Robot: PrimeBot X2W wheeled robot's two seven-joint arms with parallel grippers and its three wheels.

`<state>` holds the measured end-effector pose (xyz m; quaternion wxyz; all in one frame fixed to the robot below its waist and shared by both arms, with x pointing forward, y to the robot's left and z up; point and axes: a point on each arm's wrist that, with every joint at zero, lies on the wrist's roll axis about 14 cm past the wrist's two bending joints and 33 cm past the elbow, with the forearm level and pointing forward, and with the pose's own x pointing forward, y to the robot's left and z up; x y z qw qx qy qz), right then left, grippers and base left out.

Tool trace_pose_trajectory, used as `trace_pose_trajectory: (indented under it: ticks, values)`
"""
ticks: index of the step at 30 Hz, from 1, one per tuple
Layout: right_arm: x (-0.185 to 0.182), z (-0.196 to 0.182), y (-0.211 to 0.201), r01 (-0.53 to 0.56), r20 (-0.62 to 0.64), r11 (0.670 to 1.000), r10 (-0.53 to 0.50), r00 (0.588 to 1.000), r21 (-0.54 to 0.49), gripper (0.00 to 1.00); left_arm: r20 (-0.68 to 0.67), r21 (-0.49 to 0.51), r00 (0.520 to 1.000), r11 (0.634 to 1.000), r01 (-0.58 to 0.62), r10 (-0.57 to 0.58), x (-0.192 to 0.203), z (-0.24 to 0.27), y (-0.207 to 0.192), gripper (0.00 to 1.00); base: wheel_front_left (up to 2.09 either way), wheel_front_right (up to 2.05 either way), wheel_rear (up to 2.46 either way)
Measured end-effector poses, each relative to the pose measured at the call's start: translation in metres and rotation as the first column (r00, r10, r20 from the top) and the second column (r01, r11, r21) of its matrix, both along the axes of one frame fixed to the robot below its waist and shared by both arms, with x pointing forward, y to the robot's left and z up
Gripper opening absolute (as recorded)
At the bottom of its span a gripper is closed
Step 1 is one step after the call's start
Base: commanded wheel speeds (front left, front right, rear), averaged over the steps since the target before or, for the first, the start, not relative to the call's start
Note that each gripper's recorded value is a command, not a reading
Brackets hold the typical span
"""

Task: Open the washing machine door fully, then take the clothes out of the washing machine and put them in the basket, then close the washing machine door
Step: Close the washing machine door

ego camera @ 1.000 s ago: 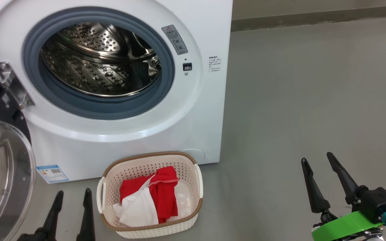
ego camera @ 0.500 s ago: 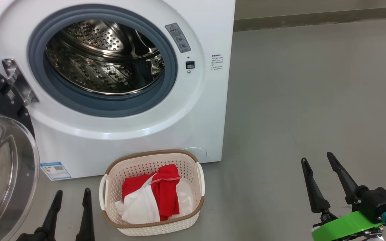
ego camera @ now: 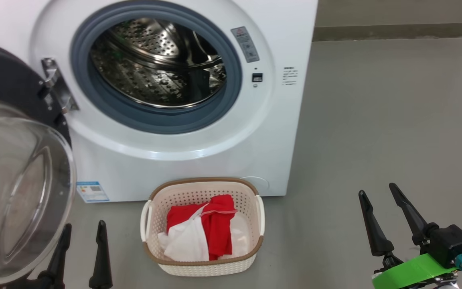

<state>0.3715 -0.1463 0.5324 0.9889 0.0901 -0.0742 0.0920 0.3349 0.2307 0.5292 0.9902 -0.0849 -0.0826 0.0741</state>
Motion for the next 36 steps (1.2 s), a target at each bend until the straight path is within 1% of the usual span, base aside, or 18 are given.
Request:
trace_pose_trajectory:
  ticks: [14, 24, 36]
  values:
    - [0.018, 0.000, 0.049, -0.143, -0.002, 0.990, 0.143, 0.990, -0.007, 1.00, -0.005, 0.004, 0.986, 0.986, -0.168, 0.168, -0.038, -0.001, 0.042, 1.00, 0.00, 0.00, 0.00]
    - [0.029, 0.003, 0.095, -0.264, 0.008, 0.964, 0.264, 0.964, -0.003, 1.00, -0.007, 0.011, 0.955, 0.955, -0.296, 0.296, -0.069, 0.000, 0.072, 1.00, 0.00, 0.00, 0.00]
    - [0.031, 0.004, 0.130, -0.352, 0.009, 0.936, 0.352, 0.936, 0.001, 1.00, -0.020, 0.030, 0.908, 0.908, -0.418, 0.419, -0.104, -0.003, 0.097, 1.00, 0.00, 0.00, 0.00]
